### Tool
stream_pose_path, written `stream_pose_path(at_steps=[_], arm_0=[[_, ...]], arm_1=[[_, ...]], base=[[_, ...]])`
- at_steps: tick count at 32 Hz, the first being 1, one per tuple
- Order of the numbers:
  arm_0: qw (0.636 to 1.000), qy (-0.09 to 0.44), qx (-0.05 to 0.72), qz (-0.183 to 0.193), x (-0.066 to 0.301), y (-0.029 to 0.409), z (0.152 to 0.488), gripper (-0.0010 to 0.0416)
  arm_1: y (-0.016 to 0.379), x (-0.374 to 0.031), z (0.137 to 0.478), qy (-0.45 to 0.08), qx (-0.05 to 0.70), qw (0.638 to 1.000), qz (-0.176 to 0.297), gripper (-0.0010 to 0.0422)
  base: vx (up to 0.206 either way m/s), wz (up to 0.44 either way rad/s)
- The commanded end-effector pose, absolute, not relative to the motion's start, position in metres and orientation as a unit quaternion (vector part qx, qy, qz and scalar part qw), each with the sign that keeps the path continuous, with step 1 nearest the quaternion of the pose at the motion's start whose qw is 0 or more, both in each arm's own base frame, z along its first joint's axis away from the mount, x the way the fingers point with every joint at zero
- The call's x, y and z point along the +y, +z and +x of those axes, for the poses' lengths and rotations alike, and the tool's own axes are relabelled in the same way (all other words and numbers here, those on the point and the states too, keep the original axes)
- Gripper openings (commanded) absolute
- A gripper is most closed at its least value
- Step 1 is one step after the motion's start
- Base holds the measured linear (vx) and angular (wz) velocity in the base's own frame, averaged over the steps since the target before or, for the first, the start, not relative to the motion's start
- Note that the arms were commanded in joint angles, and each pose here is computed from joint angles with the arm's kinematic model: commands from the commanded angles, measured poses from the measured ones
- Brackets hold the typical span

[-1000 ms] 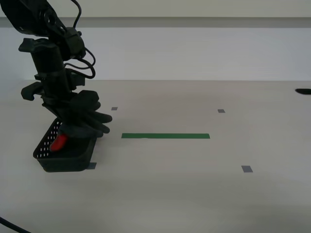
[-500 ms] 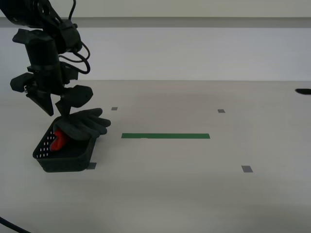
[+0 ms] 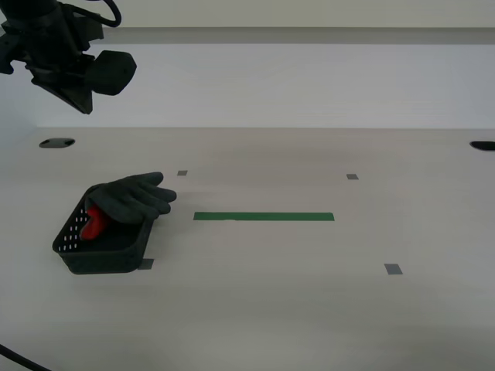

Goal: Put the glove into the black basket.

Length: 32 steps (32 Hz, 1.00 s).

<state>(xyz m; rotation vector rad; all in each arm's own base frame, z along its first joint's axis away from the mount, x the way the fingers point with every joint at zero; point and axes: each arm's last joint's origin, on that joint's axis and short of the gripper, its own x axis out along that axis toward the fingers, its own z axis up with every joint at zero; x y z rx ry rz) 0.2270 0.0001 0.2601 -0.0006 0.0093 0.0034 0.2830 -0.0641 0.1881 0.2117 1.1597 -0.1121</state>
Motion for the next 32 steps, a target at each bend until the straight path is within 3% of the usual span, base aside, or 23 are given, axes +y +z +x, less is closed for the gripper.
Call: stream_pose_path(at_steps=[1, 32], arm_0=[[1.000, 0.002, 0.003, 0.000, 0.0002, 0.2608, 0.2271, 0.0001], [1.000, 0.002, 0.003, 0.000, 0.0003, 0.2608, 0.2271, 0.0001]], arm_1=[[0.1868, -0.0643, 0.2826, -0.052, 0.550, 0.828, 0.100, 0.0009], [0.1874, -0.0646, 0.2841, -0.052, 0.543, 0.832, 0.099, 0.0009]], base=[[0.000, 0.000], [0.000, 0.000]])
